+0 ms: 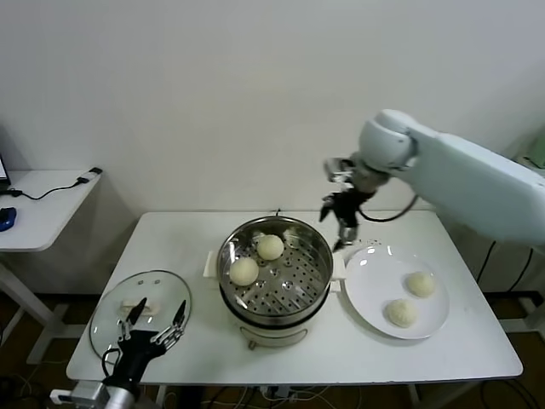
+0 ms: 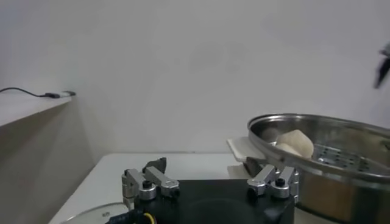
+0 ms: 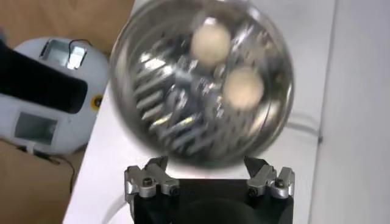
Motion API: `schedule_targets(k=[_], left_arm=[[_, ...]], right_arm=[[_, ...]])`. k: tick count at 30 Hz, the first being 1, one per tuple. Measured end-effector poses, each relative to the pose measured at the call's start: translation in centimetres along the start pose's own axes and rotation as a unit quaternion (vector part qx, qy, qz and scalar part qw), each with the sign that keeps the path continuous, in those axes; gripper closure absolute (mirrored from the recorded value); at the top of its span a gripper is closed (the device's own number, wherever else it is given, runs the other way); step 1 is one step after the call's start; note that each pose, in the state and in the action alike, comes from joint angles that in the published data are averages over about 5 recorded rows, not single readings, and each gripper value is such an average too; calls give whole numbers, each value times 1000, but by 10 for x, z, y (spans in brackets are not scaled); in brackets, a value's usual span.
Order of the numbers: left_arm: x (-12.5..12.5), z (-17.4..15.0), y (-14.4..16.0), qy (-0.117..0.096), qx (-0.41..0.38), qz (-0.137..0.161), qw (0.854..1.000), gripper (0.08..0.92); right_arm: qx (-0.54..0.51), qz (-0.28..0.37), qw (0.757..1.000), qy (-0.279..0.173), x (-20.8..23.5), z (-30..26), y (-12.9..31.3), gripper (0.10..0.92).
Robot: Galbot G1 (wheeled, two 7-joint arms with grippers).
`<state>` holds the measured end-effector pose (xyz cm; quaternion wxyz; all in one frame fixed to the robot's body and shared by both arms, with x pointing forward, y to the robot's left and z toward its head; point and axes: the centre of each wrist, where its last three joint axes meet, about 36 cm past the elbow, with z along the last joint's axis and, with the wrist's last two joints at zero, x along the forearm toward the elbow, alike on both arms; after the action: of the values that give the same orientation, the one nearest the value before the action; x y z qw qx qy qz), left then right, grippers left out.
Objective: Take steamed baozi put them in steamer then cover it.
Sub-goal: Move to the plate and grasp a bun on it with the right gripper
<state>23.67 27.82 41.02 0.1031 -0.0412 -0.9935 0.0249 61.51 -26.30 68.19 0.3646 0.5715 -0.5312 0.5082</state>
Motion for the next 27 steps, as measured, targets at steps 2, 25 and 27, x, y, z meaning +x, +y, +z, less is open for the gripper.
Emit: schedule_targets(k=[2, 25, 27], left_arm=[[1, 1, -2, 1, 2, 1, 1000, 177], [17, 9, -6, 28, 2, -6, 1000, 177], [16, 11, -5, 30, 2, -7, 1000, 177]], right_arm=[[-3, -3, 1000, 4, -9, 25, 15, 200], [-14, -38, 996, 76, -129, 141, 85, 200], [-15, -39, 996, 79, -137, 144, 85, 200]])
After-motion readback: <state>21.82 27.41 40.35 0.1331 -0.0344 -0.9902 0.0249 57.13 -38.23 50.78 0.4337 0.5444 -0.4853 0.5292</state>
